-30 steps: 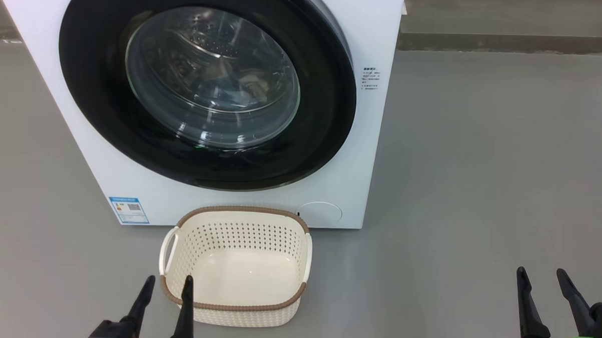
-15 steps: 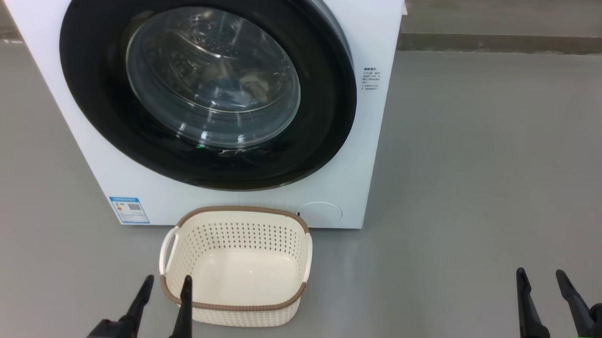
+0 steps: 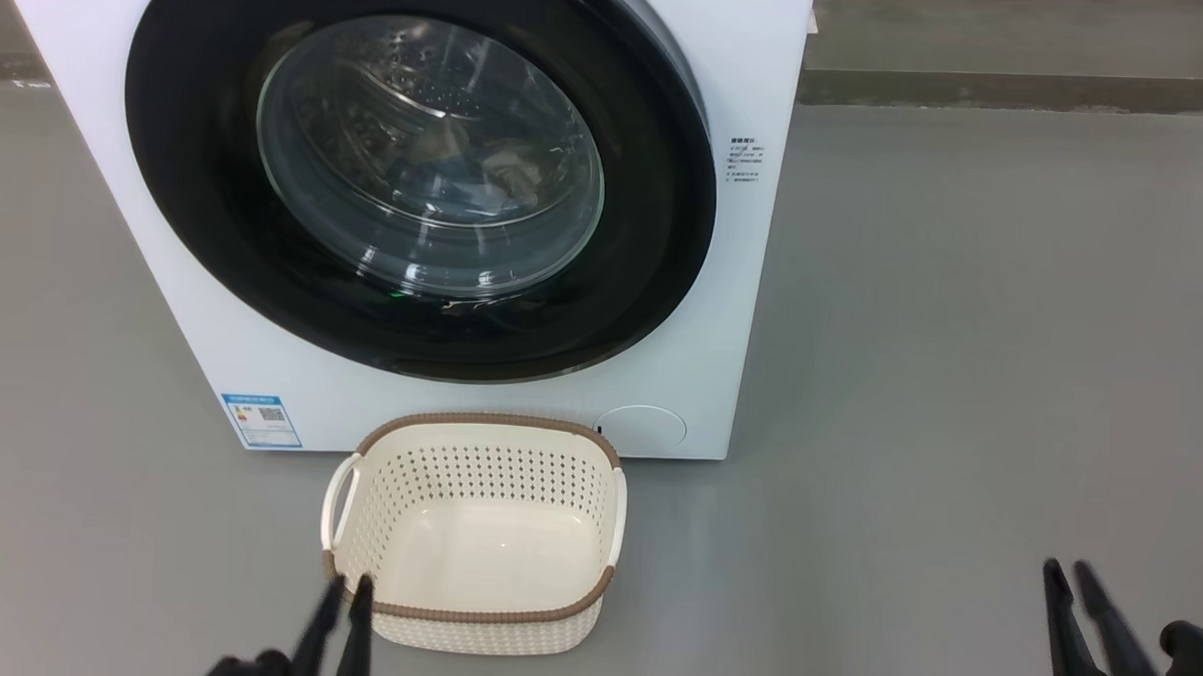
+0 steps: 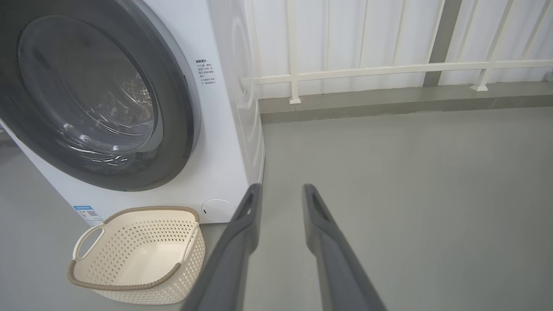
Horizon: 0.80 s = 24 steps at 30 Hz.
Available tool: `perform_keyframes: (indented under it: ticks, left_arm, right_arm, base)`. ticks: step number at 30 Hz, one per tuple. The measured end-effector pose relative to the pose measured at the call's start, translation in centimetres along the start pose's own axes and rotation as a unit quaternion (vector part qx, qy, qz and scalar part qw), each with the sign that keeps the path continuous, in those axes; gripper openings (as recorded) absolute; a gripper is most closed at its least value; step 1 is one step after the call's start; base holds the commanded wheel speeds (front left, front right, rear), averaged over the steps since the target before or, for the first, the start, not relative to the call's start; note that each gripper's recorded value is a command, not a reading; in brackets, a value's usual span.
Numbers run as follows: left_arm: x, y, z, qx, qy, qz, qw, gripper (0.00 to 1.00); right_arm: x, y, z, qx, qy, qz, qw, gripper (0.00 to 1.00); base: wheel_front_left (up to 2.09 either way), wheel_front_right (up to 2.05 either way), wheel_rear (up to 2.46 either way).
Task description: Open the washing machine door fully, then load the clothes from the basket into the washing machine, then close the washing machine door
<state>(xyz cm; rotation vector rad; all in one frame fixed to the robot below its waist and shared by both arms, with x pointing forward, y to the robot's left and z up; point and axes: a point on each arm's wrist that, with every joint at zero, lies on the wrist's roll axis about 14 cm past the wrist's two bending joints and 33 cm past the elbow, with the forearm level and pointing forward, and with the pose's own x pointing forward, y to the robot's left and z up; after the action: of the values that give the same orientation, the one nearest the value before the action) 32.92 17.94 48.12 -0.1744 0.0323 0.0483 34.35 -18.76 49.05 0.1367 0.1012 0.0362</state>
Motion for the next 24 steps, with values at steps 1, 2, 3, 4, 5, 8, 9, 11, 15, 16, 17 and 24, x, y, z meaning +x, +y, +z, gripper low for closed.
perform_keyframes:
  ticks: [1, 2, 3, 4, 5, 8, 9, 11, 15, 16, 17, 24]
  left_arm:
    - [-0.3, 0.0, -0.6, -0.001, 0.009, 0.001, 1.0, 0.0]
    - [-0.6, 0.0, -1.2, -0.002, 0.018, 0.003, 1.0, 0.0]
    - [-0.8, 0.1, -1.7, -0.005, 0.026, 0.005, 1.0, 0.0]
    - [-0.9, 0.1, -2.0, -0.009, 0.03, 0.007, 0.999, 0.0]
    - [-0.9, 0.1, -2.0, -0.013, 0.033, 0.008, 0.999, 0.0]
    - [-0.7, 0.2, -2.2, -0.031, 0.038, 0.009, 0.999, 0.0]
    - [-0.7, 0.3, -2.3, -0.036, 0.041, 0.011, 0.998, 0.0]
    - [-0.6, 0.4, -2.3, -0.044, 0.042, 0.014, 0.998, 0.0]
    - [-0.5, 0.4, -2.5, -0.071, 0.05, 0.016, 0.996, 0.0]
    - [-0.5, 0.4, -2.5, -0.076, 0.053, 0.016, 0.996, 0.0]
    - [-0.5, 0.4, -2.6, -0.08, 0.053, 0.018, 0.995, 0.0]
    - [-0.2, 0.7, -2.7, -0.117, 0.062, 0.024, 0.991, 0.0]
  right_arm:
    - [-0.1, 0.0, -0.5, 0.003, 0.008, -0.001, 1.0, 0.0]
    - [-0.1, 0.1, -1.0, 0.006, 0.015, -0.002, 1.0, 0.0]
    - [-0.2, 0.1, -1.4, 0.01, 0.02, -0.003, 1.0, 0.0]
    - [-0.2, 0.1, -1.5, 0.016, 0.024, -0.004, 1.0, 0.0]
    - [-0.2, 0.1, -1.6, 0.02, 0.025, -0.005, 0.999, 0.0]
    - [-0.3, -0.1, -1.8, 0.04, 0.026, -0.008, 0.999, 0.0]
    - [-0.3, -0.2, -1.8, 0.046, 0.026, -0.009, 0.999, 0.0]
    - [-0.3, -0.2, -1.9, 0.054, 0.026, -0.01, 0.998, 0.0]
    - [-0.3, -0.2, -2.0, 0.081, 0.027, -0.012, 0.996, 0.0]
    - [-0.3, -0.2, -2.1, 0.084, 0.028, -0.012, 0.996, 0.0]
    - [-0.4, -0.2, -2.1, 0.088, 0.029, -0.012, 0.996, 0.0]
    - [-0.4, -0.3, -2.4, 0.132, 0.029, -0.016, 0.991, 0.0]
  base:
    - [0.0, 0.0, 0.0]
    - [0.0, 0.0, 0.0]
    - [0.0, 0.0, 0.0]
    - [0.0, 0.0, 0.0]
    - [0.0, 0.0, 0.0]
    - [0.0, 0.0, 0.0]
    - [0.0, 0.0, 0.0]
    - [0.0, 0.0, 0.0]
    - [0.0, 0.0, 0.0]
    - [0.0, 0.0, 0.0]
    - [0.0, 0.0, 0.0]
    - [0.0, 0.0, 0.0]
